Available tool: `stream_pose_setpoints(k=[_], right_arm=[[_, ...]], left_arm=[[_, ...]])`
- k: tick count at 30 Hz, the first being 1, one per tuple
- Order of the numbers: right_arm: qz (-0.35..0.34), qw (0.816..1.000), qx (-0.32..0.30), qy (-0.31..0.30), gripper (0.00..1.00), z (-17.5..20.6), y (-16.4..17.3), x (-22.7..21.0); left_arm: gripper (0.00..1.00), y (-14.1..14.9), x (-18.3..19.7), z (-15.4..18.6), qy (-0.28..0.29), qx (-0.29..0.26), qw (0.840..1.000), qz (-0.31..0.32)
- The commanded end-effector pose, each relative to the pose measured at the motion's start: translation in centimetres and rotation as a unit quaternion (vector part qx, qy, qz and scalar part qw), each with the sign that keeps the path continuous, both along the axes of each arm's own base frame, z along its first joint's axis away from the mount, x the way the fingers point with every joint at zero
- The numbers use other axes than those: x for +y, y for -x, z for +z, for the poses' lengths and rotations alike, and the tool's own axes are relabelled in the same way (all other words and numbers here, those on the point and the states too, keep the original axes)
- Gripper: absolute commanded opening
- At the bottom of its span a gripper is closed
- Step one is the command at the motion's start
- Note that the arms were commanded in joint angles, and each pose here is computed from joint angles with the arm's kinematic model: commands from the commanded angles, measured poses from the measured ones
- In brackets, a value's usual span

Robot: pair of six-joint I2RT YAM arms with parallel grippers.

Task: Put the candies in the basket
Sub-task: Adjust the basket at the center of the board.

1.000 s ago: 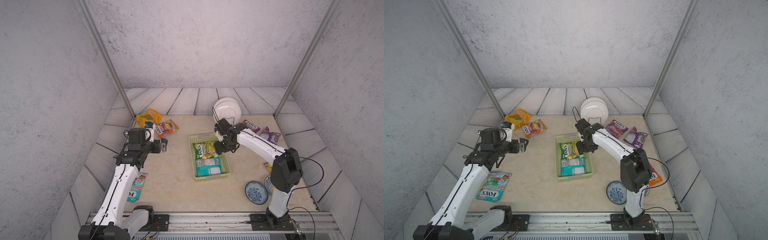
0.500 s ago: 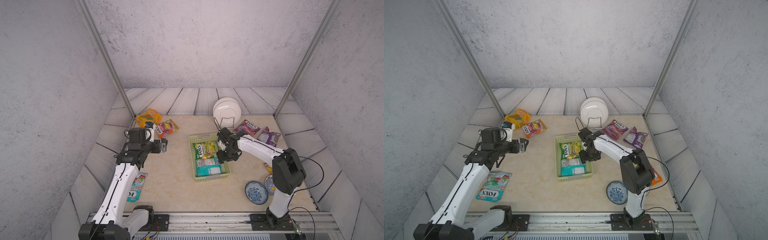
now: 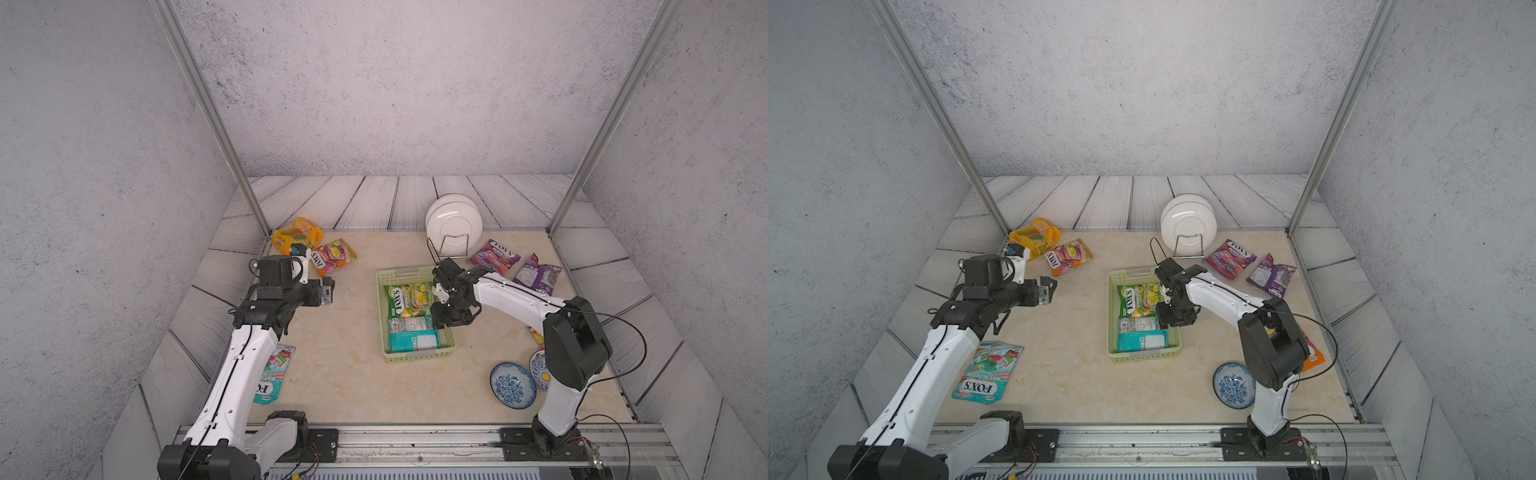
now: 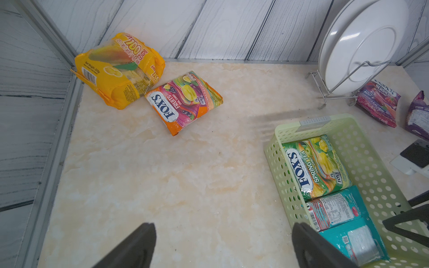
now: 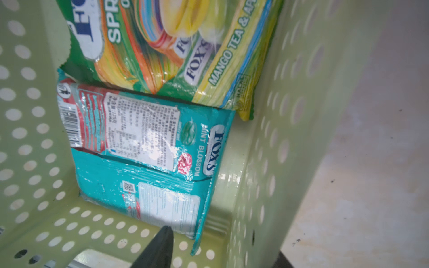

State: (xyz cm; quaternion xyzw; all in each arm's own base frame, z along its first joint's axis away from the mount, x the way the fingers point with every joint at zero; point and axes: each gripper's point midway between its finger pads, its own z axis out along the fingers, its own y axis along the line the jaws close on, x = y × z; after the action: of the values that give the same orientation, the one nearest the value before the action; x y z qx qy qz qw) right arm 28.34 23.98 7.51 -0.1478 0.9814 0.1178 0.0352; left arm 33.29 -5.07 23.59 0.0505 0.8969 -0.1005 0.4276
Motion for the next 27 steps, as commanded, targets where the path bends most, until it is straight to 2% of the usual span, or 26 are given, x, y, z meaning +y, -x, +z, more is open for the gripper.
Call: stream_pose_setpoints(k=[1, 8, 13, 21, 27], right_arm=[[0.001, 1.0, -0.012, -0.027, 0.57, 1.6, 0.5, 0.6], [0.002, 0.999, -0.033, -0.012, 0.57, 2.7, 0.6, -0.4], [-0.001, 0.998, -0.059, 0.0, 0.58, 4.6, 0.8, -1.8], [-0.016, 0.993, -0.113, 0.031, 0.65, 8.1, 1.0, -5.6], [-0.037, 0.982, -0.177, 0.045, 0.76, 11.5, 0.8, -8.9]], left_arm=[[0.98, -0.6, 0.2, 0.9, -0.007, -0.013, 1.0, 0.012], [0.98, -2.0, 1.4, 1.4, -0.021, -0.003, 0.999, 0.047], [0.98, -4.4, 2.0, 2.1, -0.029, 0.007, 0.997, 0.07], [1.0, -8.5, 2.6, 0.8, -0.021, 0.005, 0.995, 0.097], [1.0, -11.3, 3.4, -0.4, -0.007, 0.016, 0.992, 0.122]])
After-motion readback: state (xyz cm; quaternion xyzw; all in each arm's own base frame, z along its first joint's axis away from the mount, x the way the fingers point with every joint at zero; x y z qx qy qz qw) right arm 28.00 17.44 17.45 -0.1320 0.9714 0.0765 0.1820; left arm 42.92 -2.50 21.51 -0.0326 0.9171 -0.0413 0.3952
